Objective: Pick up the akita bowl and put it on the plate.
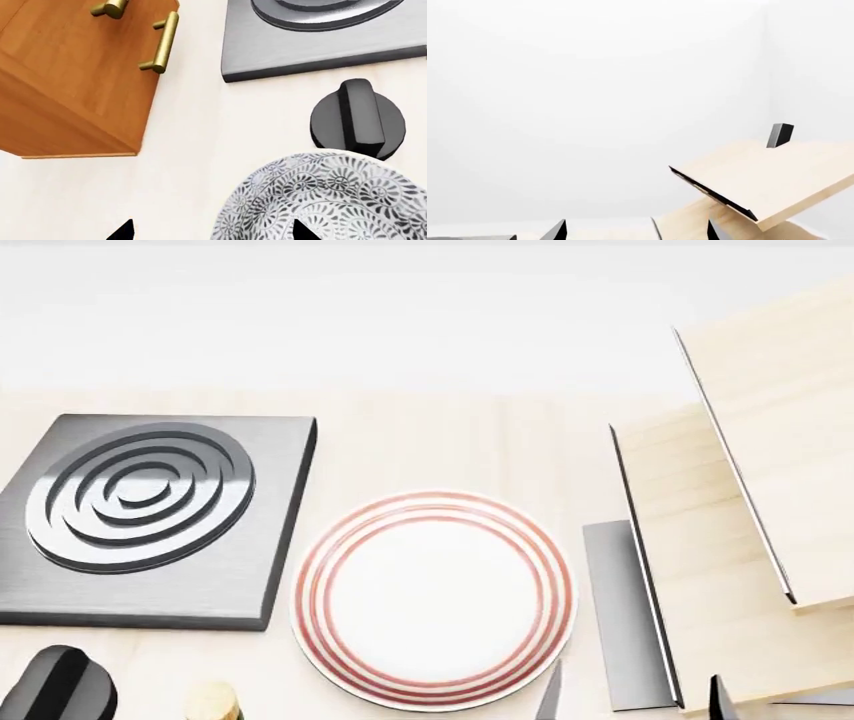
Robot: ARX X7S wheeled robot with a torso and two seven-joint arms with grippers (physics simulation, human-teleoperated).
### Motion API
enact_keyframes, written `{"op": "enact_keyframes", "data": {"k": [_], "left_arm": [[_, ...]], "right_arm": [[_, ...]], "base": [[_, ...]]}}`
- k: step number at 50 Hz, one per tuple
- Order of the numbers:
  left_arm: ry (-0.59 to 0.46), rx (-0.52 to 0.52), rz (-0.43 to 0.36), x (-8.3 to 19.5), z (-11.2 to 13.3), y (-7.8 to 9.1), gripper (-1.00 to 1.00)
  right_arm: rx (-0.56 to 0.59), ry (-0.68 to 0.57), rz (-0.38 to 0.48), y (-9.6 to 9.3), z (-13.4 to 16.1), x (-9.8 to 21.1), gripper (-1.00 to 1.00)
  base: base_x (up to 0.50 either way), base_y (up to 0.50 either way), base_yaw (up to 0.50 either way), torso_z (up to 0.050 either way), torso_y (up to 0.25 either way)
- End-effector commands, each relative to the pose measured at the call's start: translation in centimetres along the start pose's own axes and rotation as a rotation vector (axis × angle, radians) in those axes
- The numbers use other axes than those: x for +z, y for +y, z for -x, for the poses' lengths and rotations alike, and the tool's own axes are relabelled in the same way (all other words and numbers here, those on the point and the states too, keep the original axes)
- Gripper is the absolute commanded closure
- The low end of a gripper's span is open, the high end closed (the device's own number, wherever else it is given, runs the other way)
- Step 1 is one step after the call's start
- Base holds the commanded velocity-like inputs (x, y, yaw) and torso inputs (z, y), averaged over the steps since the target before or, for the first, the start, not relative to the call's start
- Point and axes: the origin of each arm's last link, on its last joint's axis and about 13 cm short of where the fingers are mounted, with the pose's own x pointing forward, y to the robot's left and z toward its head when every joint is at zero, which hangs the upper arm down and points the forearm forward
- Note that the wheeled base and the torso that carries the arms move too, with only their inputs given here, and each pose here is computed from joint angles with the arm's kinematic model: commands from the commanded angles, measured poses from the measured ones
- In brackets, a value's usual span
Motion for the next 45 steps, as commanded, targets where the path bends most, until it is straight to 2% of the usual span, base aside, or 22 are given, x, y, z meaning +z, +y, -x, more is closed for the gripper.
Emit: {"op": "enact_keyframes", "data": {"k": [1,12,19,35,45], "left_arm": [[0.109,-0.037,-0.002,-1.1,-0.8,0.5,-1.0],[0.181,-0.049,0.008,-1.8,-1.4,1.0,-1.0],[0.24,-0.079,-0.035,-2.6,-1.7,0.7,-1.0],[0.258,-0.097,-0.028,-3.1,-1.8,0.2,-1.0],[0.27,-0.101,0.003,-3.5,-2.0,0.2,-1.0]], "right_arm": [[0.0,0.012,-0.002,0.0,-0.1,-0.3,-1.0],[-0.003,0.019,-0.004,0.0,-0.2,-0.5,-1.0],[-0.004,0.019,-0.004,0.0,-0.2,-0.5,-1.0],[-0.002,0.023,-0.004,0.0,-0.3,-0.5,-1.0],[0.001,0.026,-0.002,0.1,-0.2,-0.6,-1.0]], "base": [[0.0,0.0,0.0,0.0,0.0],[0.0,0.0,0.0,0.0,0.0],[0.0,0.0,0.0,0.0,0.0],[0.0,0.0,0.0,0.0,0.0],[0.0,0.0,0.0,0.0,0.0]]}}
